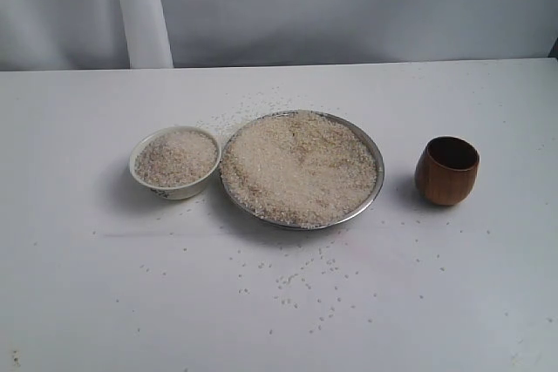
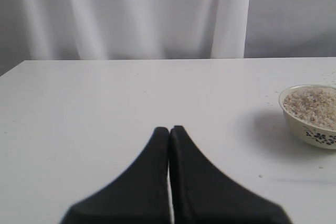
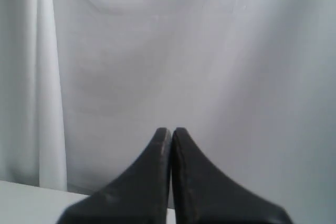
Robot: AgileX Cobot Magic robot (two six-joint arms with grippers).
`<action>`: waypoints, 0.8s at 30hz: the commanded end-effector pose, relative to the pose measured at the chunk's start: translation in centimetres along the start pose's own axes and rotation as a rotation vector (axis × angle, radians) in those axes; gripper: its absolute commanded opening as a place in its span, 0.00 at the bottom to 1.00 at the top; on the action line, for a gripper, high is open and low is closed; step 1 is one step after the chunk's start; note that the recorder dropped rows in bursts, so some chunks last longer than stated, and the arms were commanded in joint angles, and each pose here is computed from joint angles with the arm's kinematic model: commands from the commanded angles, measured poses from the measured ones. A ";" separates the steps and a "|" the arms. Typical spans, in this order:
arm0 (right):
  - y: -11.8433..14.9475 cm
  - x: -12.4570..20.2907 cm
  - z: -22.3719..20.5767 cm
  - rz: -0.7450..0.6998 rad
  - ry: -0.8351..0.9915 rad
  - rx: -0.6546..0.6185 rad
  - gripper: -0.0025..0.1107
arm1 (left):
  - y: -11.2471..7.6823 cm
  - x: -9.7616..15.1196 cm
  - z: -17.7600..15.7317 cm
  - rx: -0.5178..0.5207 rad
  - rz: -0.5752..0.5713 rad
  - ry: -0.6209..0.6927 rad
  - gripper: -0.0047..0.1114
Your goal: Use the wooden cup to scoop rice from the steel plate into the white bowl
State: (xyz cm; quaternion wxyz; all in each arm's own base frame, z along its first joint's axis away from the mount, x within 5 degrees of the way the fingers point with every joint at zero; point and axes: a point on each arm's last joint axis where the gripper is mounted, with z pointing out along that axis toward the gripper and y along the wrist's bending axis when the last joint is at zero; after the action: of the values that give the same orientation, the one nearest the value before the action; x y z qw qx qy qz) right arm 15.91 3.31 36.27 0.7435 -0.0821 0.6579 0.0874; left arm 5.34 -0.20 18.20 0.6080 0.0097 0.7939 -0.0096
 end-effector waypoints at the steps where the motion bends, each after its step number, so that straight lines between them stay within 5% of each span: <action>1: 0.1 -0.2 -0.4 -0.002 -0.013 -0.003 0.02 | 0.0 0.0 0.0 0.002 -0.003 -0.007 0.04; 8: 0.1 -0.2 -0.4 0.000 -0.013 -0.003 0.02 | 0.0 0.0 0.0 0.002 -0.003 -0.007 0.04; 18: -0.4 -1.0 -3.6 -0.319 0.031 0.071 0.02 | 0.0 0.0 0.0 0.002 -0.003 -0.007 0.04; 24: -0.5 -1.4 -5.4 -0.291 0.031 0.102 0.02 | 0.0 0.0 0.0 0.002 -0.003 -0.007 0.04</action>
State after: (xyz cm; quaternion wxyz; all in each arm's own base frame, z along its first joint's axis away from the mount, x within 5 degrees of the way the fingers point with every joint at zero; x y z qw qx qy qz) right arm 11.31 1.70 37.26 0.7465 -0.1441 0.6473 -0.0544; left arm 5.34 -0.20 18.20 0.6080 0.0097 0.7939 -0.0096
